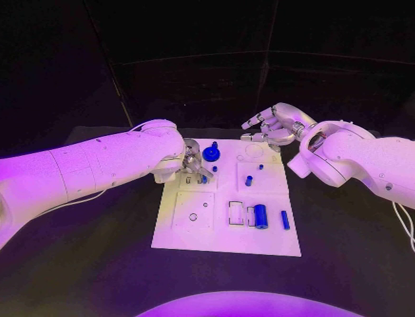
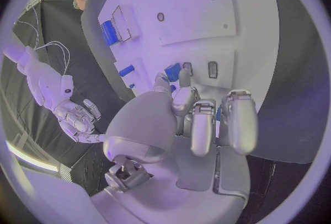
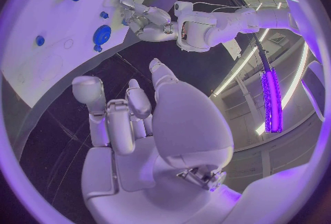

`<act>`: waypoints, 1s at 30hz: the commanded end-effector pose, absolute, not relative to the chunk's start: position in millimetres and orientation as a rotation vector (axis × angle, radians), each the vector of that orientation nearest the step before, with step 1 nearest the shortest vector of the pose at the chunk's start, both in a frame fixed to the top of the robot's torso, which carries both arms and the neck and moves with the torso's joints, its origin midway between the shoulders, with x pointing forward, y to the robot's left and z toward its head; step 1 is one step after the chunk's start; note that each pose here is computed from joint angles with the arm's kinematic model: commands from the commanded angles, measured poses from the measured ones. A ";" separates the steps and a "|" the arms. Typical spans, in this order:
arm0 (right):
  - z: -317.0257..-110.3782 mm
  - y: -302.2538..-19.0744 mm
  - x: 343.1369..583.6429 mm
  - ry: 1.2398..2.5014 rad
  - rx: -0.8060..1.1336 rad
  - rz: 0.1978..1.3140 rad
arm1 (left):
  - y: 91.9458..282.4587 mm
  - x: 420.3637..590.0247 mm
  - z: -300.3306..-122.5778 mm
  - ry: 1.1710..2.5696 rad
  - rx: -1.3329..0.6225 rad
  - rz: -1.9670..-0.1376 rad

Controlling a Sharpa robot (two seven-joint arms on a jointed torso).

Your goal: Assemble the parts on the task board

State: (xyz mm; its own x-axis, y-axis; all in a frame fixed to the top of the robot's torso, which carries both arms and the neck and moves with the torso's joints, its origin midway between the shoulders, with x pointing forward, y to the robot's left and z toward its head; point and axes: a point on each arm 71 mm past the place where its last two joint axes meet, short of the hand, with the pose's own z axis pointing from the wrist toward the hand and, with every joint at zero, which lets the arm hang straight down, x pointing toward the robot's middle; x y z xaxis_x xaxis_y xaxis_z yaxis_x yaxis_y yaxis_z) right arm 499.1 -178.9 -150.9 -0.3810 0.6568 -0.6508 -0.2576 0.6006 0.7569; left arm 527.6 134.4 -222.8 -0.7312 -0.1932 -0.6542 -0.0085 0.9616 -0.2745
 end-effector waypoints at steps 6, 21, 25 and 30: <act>-149.9 -177.4 500.9 1.698 0.322 1.019 | 132.3 527.4 -223.0 2.397 -0.111 -0.309; -150.7 -177.5 502.4 1.703 0.320 1.021 | 133.2 528.2 -223.5 2.404 -0.155 -0.349; -150.7 -177.5 502.6 1.703 0.318 1.022 | 132.9 527.6 -223.7 2.409 -0.167 -0.370; -150.8 -177.4 502.6 1.702 0.317 1.023 | 132.5 526.8 -223.6 2.409 -0.170 -0.383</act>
State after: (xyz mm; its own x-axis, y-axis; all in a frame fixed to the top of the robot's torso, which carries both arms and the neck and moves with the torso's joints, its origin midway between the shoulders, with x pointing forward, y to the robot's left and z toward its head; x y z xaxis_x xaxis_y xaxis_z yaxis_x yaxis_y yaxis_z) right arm 502.9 -179.0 -152.4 -0.3843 0.6535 -0.6522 -0.2568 0.6029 0.7554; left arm 528.8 133.5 -220.8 -0.7482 -0.2127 -0.6284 -0.0184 0.9535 -0.3008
